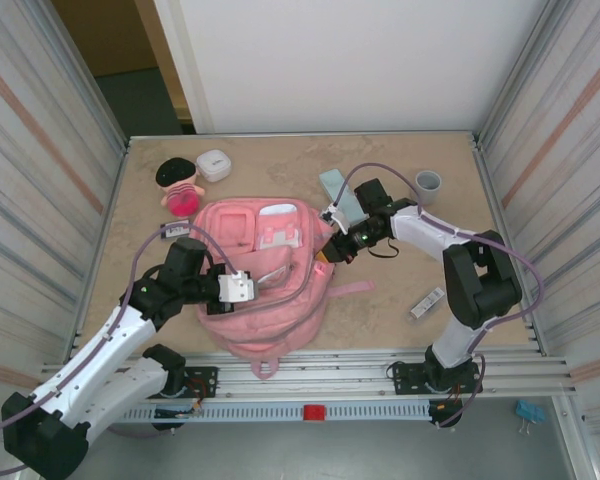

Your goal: Pack books, pencil case, and school supplies into a backpack

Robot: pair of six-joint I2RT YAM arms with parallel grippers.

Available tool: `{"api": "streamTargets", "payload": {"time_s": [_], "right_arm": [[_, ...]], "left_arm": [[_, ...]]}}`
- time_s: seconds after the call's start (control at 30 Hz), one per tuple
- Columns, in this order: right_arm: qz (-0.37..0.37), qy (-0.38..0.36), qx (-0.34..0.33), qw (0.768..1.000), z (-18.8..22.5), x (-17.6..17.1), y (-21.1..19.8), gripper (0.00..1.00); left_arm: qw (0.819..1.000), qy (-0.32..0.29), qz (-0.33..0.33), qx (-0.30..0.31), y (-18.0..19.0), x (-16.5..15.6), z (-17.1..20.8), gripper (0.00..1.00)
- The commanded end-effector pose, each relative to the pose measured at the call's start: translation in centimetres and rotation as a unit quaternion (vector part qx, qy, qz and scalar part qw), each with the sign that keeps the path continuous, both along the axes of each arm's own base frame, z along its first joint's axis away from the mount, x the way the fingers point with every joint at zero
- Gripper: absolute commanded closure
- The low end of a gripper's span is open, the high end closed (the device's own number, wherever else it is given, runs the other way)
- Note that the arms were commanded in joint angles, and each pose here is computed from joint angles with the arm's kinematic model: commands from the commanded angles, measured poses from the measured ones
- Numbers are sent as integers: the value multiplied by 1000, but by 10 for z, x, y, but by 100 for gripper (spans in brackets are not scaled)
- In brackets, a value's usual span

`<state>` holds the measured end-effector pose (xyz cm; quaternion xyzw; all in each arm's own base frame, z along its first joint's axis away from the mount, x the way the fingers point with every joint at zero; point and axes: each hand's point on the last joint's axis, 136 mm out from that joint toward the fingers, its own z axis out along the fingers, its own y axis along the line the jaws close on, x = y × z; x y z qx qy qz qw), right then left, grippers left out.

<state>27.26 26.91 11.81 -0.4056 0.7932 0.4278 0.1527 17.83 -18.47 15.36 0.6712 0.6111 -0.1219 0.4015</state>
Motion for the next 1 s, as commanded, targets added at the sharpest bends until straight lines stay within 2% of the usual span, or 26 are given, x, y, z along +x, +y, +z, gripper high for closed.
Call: {"api": "streamTargets", "payload": {"time_s": [0.0,0.13,0.3,0.43,0.67,0.97], "right_arm": [[-10,21,2,1000,19,-10,-4,100],[-11,33,3,999,25,-23,1,100],[-33,56,5,998,34,-35,3,100],[-61,72,3,996,35,-41,5,100],[-79,93,3,992,41,-64,19,100],[-139,114,23,983,60,-83,37,100]], "left_arm": [[998,-44,49,-23,-1,27,20,100],[994,-30,91,-46,-5,39,28,100],[988,-53,143,-23,-12,55,28,100],[981,-55,178,-52,-21,66,39,100],[959,-60,258,-101,-25,86,59,100],[947,-61,293,-119,-40,96,61,100]]}}
